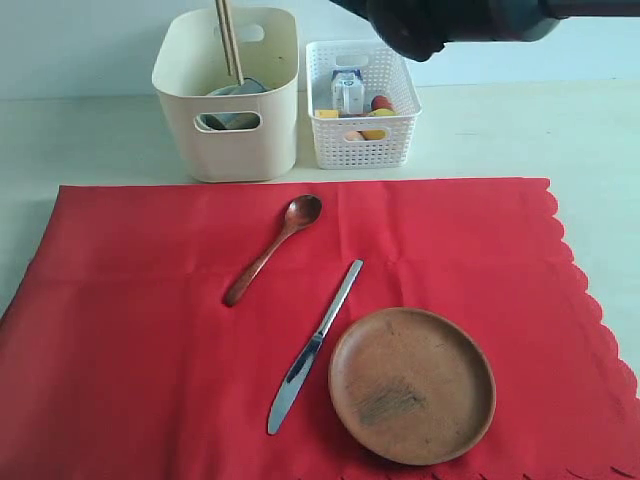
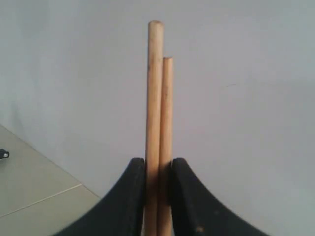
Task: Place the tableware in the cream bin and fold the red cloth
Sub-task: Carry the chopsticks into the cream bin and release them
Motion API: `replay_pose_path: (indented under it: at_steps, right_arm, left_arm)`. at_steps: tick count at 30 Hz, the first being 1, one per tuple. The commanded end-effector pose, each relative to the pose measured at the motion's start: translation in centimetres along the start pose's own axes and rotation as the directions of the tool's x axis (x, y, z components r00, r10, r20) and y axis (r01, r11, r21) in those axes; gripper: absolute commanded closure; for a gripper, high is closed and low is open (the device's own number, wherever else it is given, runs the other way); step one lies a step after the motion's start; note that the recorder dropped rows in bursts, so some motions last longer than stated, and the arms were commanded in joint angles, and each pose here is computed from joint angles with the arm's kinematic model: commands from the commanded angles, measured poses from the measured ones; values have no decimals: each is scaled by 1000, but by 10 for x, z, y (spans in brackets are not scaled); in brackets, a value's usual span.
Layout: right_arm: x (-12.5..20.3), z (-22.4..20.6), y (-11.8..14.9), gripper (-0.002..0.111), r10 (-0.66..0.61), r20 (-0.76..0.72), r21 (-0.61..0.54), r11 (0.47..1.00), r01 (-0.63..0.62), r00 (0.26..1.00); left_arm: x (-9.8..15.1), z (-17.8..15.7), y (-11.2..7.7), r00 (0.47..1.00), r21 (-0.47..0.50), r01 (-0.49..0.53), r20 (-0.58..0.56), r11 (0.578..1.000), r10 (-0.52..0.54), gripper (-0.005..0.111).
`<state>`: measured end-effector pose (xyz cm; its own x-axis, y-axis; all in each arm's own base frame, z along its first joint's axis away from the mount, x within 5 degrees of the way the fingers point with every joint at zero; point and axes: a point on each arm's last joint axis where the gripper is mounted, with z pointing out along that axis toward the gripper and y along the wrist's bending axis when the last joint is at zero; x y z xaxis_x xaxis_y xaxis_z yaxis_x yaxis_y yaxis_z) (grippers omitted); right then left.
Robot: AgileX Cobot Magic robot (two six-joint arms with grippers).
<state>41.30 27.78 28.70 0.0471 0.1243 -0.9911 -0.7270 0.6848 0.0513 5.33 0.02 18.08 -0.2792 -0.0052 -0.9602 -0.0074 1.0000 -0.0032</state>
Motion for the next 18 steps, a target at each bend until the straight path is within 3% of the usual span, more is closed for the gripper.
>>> replay_pose_path:
  at_steps: [1, 13, 18]
  right_arm:
    - [-2, 10, -4, 108, 18, 48, 10, 1000, -18, 999]
    - [16, 24, -17, 108, 69, 54, 94, 993, -74, 996]
    - [17, 27, -23, 95, 106, 4, 157, 982, -106, 994]
  left_arm:
    - [-1, 0, 0, 1000, -3, -2, 17, 1000, 2, 107]
    - [-1, 0, 0, 1000, -3, -2, 17, 1000, 2, 107]
    - [-1, 0, 0, 1000, -3, -2, 17, 1000, 2, 107]
